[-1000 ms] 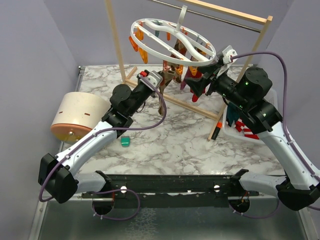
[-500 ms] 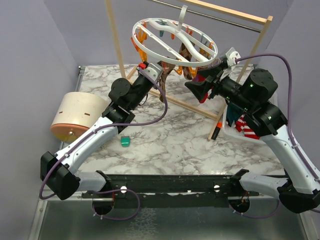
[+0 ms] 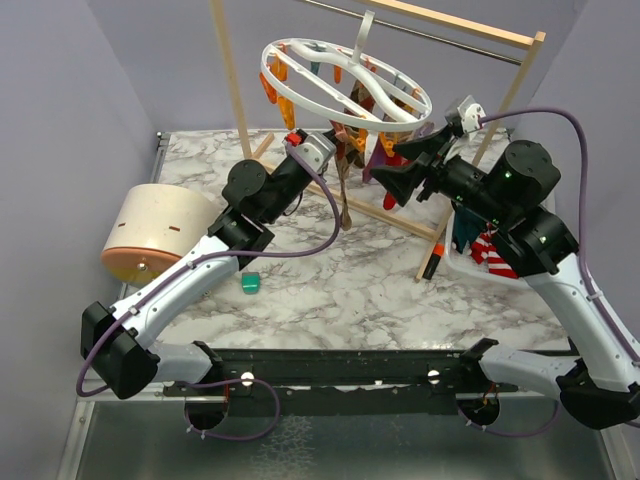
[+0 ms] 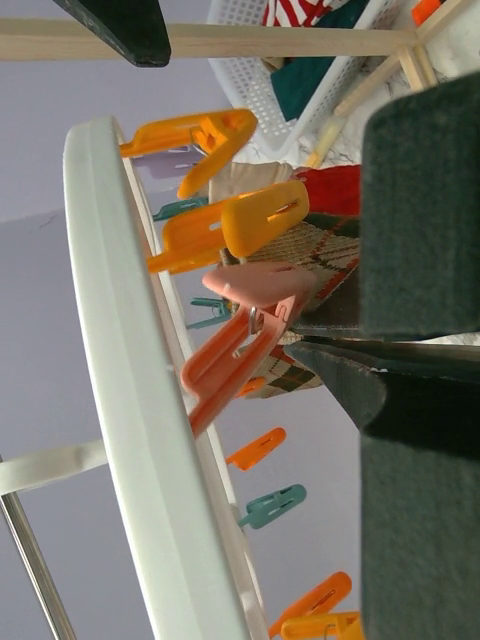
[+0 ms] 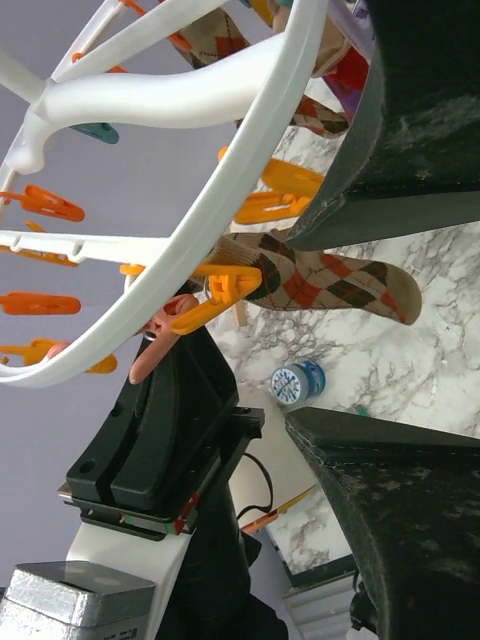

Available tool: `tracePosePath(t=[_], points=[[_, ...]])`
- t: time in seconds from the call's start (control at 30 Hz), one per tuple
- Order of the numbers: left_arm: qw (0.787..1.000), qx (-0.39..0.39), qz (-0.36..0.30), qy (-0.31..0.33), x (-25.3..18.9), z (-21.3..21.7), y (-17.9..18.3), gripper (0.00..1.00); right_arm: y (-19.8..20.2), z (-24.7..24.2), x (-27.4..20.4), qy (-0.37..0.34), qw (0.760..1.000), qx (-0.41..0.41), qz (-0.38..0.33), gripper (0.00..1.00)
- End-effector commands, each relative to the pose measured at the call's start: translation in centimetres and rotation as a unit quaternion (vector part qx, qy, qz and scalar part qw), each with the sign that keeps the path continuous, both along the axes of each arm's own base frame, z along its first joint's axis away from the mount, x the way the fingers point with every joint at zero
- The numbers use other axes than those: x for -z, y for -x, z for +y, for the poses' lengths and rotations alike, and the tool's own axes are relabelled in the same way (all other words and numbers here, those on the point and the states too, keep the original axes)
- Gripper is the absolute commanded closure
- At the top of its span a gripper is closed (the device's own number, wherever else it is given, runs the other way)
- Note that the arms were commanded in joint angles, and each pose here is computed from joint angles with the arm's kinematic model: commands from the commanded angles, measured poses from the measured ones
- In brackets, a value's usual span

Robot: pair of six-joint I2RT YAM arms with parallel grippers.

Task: Clip the socks to the hanger
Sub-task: Rotate the hanger at the clothesline.

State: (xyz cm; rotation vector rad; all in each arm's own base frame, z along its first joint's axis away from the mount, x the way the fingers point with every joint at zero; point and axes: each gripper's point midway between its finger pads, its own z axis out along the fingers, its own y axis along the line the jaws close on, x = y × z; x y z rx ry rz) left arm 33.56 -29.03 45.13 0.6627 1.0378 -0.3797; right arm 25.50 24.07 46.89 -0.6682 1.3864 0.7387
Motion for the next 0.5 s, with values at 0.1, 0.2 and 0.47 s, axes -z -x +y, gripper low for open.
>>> tracePosePath(t=[0.1,0.2,0.47], points=[[0.999,0.002,-0.03,0.013,-2.7,0.4,1.0,1.0,-0.3,1.7,-1.0,-0.036,0.999,-0.012,0.007,0.31],[0.999,0.003,-0.032,0.014,-2.9,0.4,1.0,1.0,-0.5,2.5,-1.1,-0.031,0.999,-0.003,0.007,0.31],[0.999,0.004,-0.037,0.013,-3.2,0.3,1.2,1.0,-2.4,0.6,-0.5,-0.033,0.996,0.078,0.016,0.31]])
